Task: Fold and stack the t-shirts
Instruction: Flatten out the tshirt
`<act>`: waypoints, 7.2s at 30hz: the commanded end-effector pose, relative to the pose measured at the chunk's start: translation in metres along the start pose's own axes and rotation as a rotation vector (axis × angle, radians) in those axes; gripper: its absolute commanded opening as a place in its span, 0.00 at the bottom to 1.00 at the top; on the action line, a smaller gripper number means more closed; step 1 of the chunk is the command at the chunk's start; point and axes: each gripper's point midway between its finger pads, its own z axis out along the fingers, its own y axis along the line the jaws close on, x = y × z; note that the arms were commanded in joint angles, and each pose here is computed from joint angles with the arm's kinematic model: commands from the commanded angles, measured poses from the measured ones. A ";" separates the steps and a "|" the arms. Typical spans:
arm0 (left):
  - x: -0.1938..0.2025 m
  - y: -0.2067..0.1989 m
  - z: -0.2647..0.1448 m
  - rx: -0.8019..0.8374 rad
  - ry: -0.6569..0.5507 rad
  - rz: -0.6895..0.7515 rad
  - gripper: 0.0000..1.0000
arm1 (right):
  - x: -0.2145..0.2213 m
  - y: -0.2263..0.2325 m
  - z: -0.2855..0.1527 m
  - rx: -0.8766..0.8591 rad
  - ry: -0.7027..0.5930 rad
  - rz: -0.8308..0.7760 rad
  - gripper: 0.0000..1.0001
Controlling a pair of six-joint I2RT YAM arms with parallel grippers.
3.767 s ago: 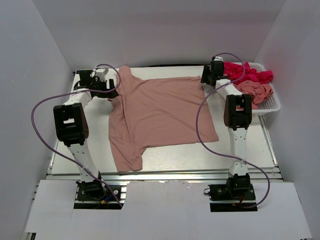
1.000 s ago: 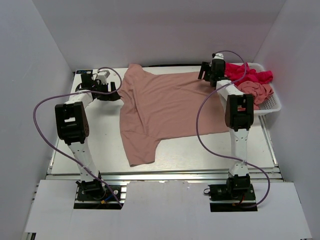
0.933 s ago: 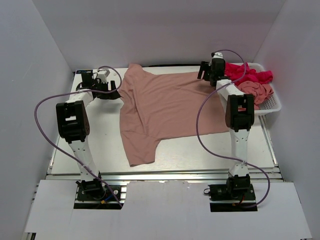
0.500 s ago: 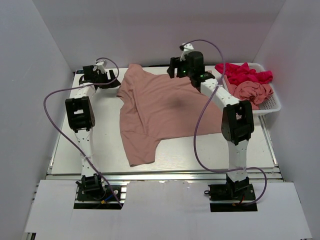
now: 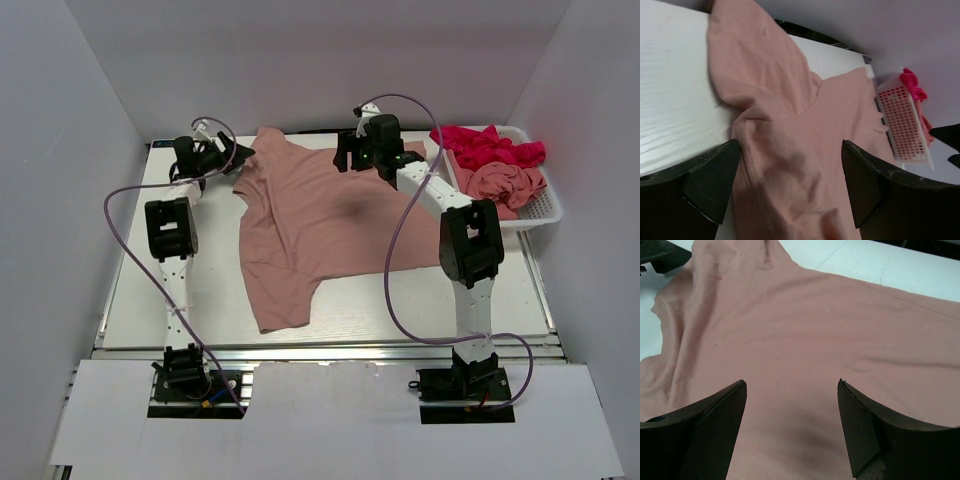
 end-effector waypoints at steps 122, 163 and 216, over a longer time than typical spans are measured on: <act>0.197 -0.175 -0.299 -0.326 0.857 0.331 0.97 | 0.099 0.078 -0.174 -0.029 0.024 0.146 0.67; 0.078 -0.129 -0.251 -0.626 0.257 0.469 0.98 | 0.304 0.252 -0.166 -0.248 0.439 -0.164 0.60; 0.034 -0.104 -0.228 -0.681 0.199 0.501 0.98 | 0.206 0.278 -0.145 -0.282 0.124 -0.214 0.64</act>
